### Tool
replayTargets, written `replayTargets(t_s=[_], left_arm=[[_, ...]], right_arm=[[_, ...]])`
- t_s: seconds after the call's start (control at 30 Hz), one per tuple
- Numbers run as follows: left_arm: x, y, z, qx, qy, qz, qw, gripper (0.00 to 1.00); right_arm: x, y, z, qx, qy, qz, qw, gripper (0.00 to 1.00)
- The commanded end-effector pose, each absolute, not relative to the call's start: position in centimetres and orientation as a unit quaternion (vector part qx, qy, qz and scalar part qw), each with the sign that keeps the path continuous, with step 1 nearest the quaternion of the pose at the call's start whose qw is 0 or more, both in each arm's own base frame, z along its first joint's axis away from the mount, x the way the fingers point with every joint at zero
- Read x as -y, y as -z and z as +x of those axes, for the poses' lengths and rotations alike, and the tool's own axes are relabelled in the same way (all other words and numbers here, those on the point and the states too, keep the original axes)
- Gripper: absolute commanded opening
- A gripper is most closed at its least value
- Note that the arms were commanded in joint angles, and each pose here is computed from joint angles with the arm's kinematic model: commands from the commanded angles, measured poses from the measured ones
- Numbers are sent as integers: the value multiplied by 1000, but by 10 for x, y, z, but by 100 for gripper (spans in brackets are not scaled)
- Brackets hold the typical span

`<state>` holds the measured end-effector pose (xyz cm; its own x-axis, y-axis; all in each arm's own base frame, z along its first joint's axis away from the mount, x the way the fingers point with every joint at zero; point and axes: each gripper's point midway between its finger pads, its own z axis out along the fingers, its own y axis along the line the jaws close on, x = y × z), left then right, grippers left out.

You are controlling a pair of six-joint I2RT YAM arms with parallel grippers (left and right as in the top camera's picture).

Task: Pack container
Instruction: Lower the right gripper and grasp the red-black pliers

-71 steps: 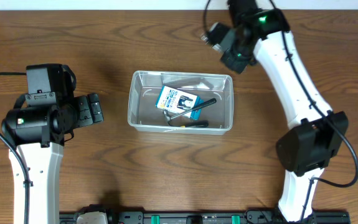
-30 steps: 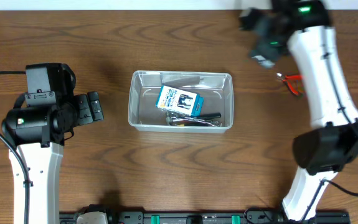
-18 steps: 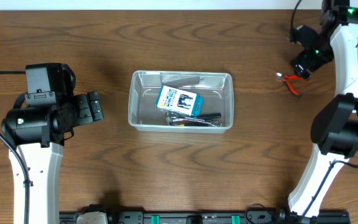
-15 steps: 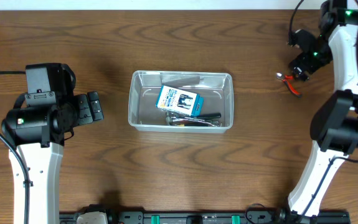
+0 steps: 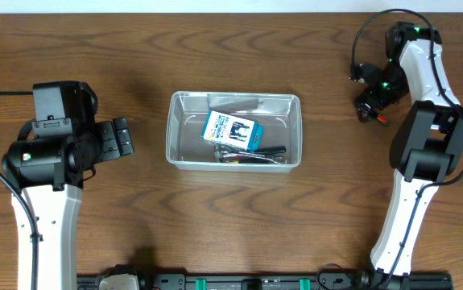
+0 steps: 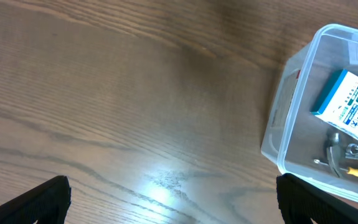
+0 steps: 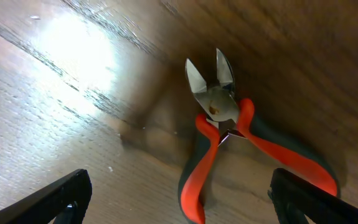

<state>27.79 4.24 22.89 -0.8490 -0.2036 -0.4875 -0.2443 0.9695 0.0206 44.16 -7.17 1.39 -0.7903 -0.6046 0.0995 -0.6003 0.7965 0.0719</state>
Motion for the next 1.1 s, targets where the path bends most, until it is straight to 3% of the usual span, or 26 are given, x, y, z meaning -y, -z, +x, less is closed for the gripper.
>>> replayTargets(t_s=[0.0,0.8,0.97,1.07], left_arm=[[-44,-233,278,-958,-42,-124,257,98],[-44,-233,278,-958,-42,-124,257,98],[-44,-233,278,-958,-42,-124,257,98],[-44,-233,278,-958,-42,-124,256,98]], right_arm=[[68,-14,441,945,24,320,58,94],[73,34,421,948,35,303,94,89],[73,35,420,948,37,302,96,78],[73,35,420,948,37,300,96,61]])
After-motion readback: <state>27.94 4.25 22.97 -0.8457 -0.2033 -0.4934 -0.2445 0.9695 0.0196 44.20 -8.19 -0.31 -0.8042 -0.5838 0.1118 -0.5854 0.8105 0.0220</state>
